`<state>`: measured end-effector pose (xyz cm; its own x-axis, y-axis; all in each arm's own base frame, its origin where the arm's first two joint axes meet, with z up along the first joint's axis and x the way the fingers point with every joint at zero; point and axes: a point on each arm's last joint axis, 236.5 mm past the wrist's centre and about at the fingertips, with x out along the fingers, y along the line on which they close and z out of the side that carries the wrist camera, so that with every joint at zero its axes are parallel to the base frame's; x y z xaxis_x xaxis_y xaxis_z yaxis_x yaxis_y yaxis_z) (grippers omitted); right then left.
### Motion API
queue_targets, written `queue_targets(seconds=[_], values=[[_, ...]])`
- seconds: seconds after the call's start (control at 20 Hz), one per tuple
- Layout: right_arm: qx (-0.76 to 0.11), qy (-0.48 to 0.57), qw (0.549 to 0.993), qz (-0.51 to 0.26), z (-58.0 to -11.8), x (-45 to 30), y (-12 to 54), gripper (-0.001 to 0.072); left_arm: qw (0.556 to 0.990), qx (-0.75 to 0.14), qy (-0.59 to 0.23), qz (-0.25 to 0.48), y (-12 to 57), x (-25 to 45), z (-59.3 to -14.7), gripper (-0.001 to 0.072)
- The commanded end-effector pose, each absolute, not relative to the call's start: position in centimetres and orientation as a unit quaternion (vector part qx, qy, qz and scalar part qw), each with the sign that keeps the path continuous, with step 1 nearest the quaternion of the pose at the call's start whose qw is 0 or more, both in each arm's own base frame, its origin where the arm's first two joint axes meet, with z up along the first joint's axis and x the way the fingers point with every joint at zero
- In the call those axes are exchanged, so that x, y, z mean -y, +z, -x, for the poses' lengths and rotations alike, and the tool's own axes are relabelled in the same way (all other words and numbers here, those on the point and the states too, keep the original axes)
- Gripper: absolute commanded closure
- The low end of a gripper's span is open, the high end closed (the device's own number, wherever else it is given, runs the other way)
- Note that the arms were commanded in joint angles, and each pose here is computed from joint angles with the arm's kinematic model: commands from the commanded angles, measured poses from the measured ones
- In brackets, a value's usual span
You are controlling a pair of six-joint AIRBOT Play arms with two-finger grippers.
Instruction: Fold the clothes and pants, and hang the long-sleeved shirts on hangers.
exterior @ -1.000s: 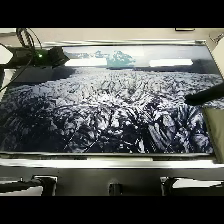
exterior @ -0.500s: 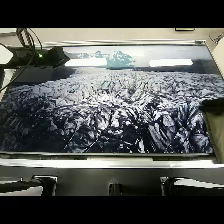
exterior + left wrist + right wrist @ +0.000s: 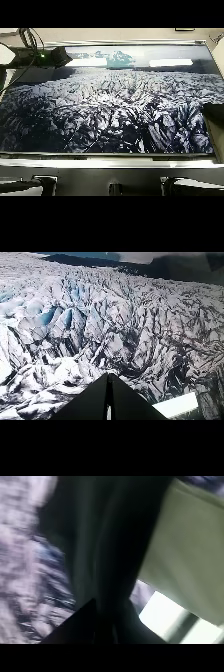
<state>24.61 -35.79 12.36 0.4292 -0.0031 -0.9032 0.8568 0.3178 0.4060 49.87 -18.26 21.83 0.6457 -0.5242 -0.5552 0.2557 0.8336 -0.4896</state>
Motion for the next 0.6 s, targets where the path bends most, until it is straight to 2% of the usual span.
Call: queue_targets(seconds=[0.0,0.2,0.55], values=[[-0.497,-0.354,0.619,-0.495,-20.5,34.6,9.0,0.0673,0.887,-0.359,-0.223,0.186,21.9,18.6,-49.7,0.0682],[-0.558,-0.385,0.557,-0.481,-16.4,33.2,4.4,0.0673,0.886,-0.36,-0.225,0.185,21.9,18.9,-49.6,0.0682],[-0.584,-0.391,0.529,-0.475,-14.7,32.5,-0.4,0.0672,0.886,-0.36,-0.229,0.183,21.9,19.3,-49.5,0.0682]])
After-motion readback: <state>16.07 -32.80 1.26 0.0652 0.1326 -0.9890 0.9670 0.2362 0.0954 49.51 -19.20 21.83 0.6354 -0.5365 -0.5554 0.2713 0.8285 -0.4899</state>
